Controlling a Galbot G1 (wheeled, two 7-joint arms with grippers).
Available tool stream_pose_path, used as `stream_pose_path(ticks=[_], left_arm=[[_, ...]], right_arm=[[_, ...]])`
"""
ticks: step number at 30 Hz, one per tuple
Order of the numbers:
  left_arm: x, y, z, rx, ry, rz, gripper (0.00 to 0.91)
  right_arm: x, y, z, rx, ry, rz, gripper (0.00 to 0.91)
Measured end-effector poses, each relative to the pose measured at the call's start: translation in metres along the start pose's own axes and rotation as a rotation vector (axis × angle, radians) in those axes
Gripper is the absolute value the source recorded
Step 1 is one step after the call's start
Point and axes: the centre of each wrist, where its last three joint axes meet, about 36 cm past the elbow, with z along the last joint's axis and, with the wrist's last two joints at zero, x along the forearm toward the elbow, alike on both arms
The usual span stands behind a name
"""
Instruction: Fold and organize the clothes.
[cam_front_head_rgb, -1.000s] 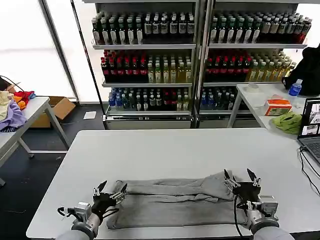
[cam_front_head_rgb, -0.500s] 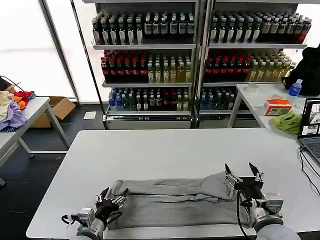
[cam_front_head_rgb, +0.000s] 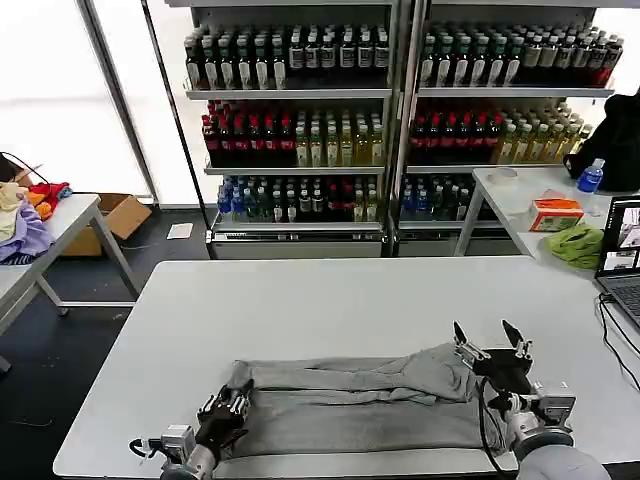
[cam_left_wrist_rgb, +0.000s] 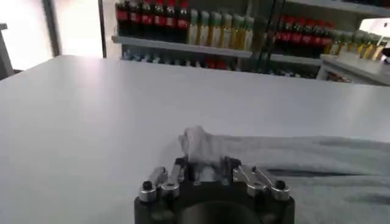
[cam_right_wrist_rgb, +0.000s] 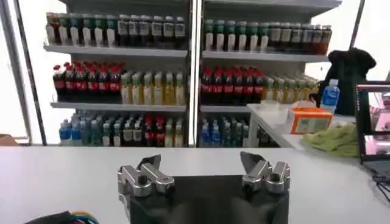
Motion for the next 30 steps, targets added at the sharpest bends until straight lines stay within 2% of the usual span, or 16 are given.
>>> stream_pose_path(ticks=[9, 18, 23, 30], left_arm=[[0.001, 0.003, 0.004, -0.007, -0.002, 0.014, 0.0], [0.002, 0.027, 0.0, -0.035, -0.018, -0.018, 0.0], [0.01, 0.058, -0.014, -0.069, -0.027, -0.07, 0.0], [0.026, 0.115, -0.055, -0.13, -0.082, -0.166, 0.0]], right_arm=[[-0.004, -0.003, -0.003, 0.003, -0.007, -0.002, 0.907], [-0.011, -0.004, -0.003, 0.0, -0.005, -0.005, 0.907], [-0.016, -0.004, -0.003, -0.003, 0.001, -0.009, 0.907], [-0.023, -0.004, -0.003, -0.006, 0.007, -0.012, 0.907]])
